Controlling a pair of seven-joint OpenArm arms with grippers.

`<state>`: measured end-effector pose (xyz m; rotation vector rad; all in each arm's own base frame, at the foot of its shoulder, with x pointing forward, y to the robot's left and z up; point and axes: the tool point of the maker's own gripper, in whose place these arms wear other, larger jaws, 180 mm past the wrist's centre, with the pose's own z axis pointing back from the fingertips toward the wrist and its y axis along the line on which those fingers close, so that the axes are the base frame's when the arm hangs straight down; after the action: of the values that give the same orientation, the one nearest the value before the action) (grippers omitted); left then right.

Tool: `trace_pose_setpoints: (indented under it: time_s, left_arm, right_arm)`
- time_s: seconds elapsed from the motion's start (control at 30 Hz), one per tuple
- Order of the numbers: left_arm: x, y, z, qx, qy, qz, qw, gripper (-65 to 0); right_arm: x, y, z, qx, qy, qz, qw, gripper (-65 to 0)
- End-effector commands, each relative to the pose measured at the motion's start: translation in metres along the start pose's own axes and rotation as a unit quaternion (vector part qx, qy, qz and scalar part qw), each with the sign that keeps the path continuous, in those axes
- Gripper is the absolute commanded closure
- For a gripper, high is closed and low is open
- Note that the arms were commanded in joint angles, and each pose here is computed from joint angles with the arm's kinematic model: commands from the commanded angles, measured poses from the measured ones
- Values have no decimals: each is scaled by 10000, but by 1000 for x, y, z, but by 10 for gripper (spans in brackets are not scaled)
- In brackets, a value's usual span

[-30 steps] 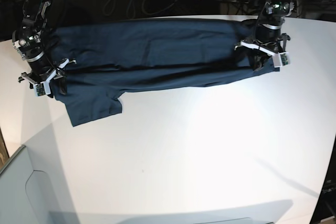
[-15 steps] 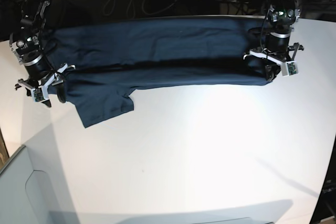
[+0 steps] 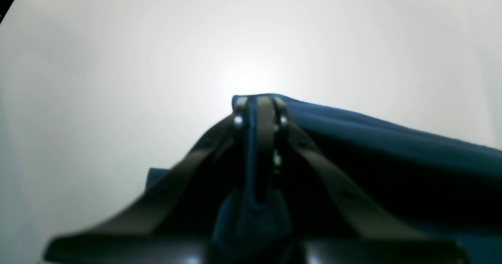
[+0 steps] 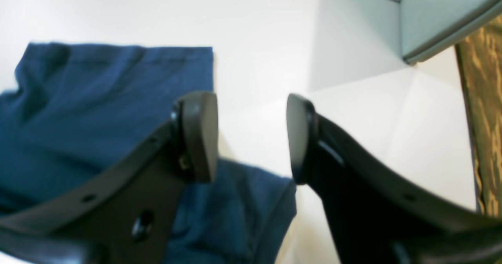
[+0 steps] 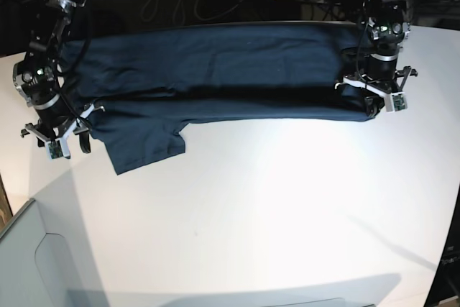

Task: Fold the T-shirt properly
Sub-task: 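Grasp the strip end with the left gripper, lower the right gripper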

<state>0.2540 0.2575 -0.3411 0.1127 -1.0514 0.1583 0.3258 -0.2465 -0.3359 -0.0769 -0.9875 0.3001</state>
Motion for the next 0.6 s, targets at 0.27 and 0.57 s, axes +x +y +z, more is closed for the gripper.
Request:
trace_pose_setpoints:
  time_s: [0.27, 0.57]
  left_arm:
    - [13, 3, 3, 33, -236, -55, 9997, 0]
    - [12, 3, 2, 37, -214, -51, 9998, 0]
  right_arm:
    - [17, 21, -18, 369, 317, 343, 9982, -329]
    - [5, 41, -44, 770, 581, 279, 9949, -478]
